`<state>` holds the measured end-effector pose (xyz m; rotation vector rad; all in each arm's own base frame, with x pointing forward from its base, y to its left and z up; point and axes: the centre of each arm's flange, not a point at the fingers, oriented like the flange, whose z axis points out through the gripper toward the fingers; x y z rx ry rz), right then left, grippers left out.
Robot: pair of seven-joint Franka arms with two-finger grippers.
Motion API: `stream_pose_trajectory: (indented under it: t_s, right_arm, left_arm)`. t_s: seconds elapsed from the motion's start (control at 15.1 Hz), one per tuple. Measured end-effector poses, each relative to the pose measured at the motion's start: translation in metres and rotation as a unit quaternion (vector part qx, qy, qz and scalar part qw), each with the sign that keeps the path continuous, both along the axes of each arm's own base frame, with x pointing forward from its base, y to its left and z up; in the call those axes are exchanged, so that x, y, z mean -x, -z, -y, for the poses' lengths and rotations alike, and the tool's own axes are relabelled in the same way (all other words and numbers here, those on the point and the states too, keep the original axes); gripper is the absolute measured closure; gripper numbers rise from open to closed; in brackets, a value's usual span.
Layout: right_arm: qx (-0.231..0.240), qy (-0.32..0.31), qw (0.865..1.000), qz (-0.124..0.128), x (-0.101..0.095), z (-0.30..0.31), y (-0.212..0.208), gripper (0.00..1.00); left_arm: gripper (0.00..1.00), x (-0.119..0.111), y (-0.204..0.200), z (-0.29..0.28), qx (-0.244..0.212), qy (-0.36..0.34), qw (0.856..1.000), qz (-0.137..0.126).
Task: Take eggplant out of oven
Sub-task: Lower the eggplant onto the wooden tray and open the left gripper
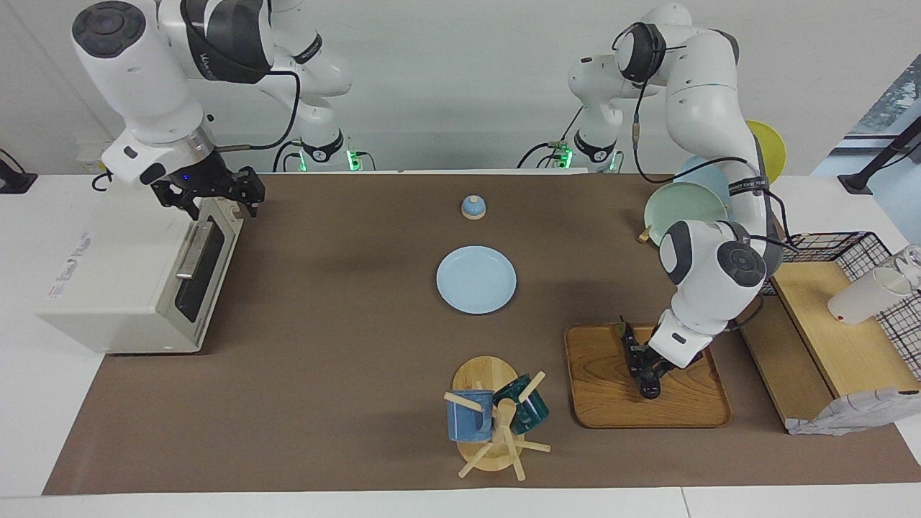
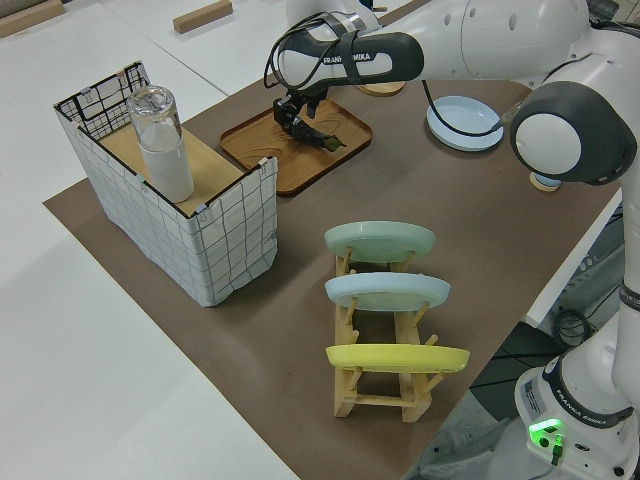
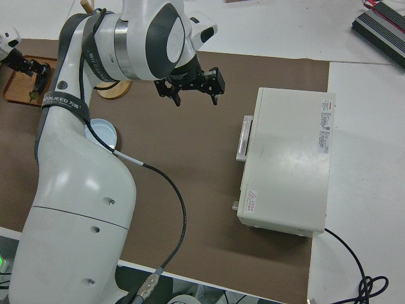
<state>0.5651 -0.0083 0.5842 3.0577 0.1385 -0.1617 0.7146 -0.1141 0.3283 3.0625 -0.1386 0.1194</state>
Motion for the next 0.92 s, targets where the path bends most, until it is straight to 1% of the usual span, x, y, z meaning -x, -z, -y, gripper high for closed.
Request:
stream_pose_trajectory:
  t_s: [0.07, 0.13, 0.26, 0.4, 0.66, 0.79, 0.92]
  right_arm:
    - [0.000, 0.002, 1.000, 0.000, 0.000, 0.002, 0.000, 0.00]
    - [0.000, 0.003, 1.000, 0.000, 0.000, 0.004, 0.000, 0.00]
    - [0.000, 0.004, 1.000, 0.000, 0.000, 0.004, 0.000, 0.00]
    - [0.000, 0.004, 1.000, 0.000, 0.000, 0.004, 0.000, 0.00]
    - [0.000, 0.004, 1.000, 0.000, 0.000, 0.004, 0.000, 0.00]
    - [0.000, 0.004, 1.000, 0.000, 0.000, 0.004, 0.000, 0.00]
    - [0.000, 0.004, 1.000, 0.000, 0.000, 0.004, 0.000, 0.00]
  left_arm:
    - [0.02, 0.000, -0.002, 0.000, 0.001, -0.001, 1.000, -0.004]
    - [0.00, 0.000, -0.007, 0.000, 0.004, -0.003, 1.000, -0.005]
    - [0.00, 0.000, -0.031, 0.000, 0.010, -0.006, 1.000, -0.001]
    - [0.00, 0.007, -0.063, -0.002, 0.010, -0.010, 1.000, -0.006]
    - [0.00, 0.031, -0.132, -0.005, 0.004, -0.027, 1.000, -0.015]
    - [0.00, 0.043, -0.161, -0.011, 0.000, -0.032, 0.999, -0.018]
    - [0.00, 0.056, -0.184, -0.020, -0.004, -0.037, 0.999, -0.028]
